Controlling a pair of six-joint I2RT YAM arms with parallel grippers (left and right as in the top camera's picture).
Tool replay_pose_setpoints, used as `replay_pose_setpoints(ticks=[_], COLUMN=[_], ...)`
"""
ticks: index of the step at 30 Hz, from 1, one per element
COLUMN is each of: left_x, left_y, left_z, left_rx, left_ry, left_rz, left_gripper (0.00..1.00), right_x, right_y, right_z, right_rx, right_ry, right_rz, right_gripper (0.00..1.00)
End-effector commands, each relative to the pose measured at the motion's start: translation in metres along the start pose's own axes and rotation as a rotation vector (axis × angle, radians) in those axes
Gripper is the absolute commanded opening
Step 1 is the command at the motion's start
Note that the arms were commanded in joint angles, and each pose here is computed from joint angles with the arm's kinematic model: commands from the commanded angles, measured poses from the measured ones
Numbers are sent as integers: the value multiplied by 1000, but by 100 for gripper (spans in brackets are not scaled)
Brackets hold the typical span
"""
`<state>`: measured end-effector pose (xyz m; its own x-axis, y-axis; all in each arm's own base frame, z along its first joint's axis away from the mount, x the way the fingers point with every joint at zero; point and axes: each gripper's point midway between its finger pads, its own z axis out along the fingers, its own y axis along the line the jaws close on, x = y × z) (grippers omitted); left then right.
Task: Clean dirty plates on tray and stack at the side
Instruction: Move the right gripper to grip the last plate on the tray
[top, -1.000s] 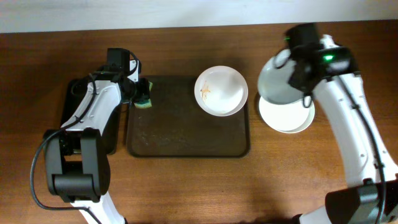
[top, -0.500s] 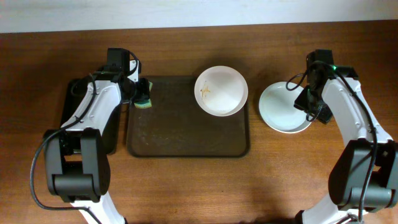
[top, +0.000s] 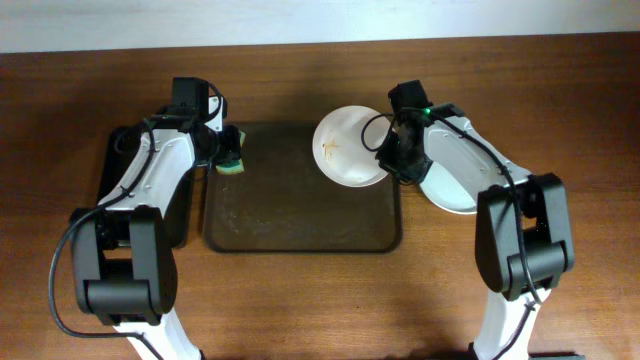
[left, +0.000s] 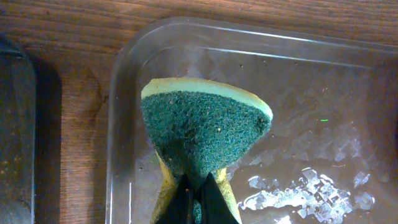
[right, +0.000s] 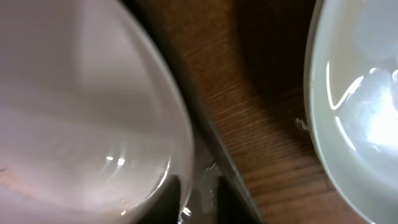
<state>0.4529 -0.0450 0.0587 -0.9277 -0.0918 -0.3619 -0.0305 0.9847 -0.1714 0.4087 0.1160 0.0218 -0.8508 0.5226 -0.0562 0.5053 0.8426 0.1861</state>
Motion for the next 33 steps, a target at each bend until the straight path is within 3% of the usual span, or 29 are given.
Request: replay_pose_setpoints(ticks=[1,11,13,14,15,16,21,25,30,33], left_x=[-4,-4,-4,-4,-4,-4,-4,-4,-4,-5], left_y=[-1,-1,-1,-1,-1,-1,-1,-1,-1,-2], left_z=[0,0,0,0,0,0,0,0,0,0], left_rx=[-2,-2,-2,-2,-2,-2,-2,-2,-1,0], left_ry=[-8,-8,-8,-8,-8,-8,-8,-8,-9,-11], left_rz=[-7,-6,-6,-6,-6,-6,-6,-6,-6,-4], left_gripper=[1,1,1,1,1,1,1,1,1,1], right_x=[5,83,82,76,70,62,17,30,40,41], right_y=[1,28,35,44,48,51,62,55,56,54], right_z=[8,9,3,-4,-9,-14,-14,13,23,29], right_rx=[12,36,9,-17,-32,-46,-122,-94,-85,-78], right_ry=[19,165,170,157,144,124,-4,70,96,116], right_rz=[17,-238,-278,-349,-400,-447,-781,-803,-809,-790], right_gripper=[4,7,22,40,50,55,51,40,38,32])
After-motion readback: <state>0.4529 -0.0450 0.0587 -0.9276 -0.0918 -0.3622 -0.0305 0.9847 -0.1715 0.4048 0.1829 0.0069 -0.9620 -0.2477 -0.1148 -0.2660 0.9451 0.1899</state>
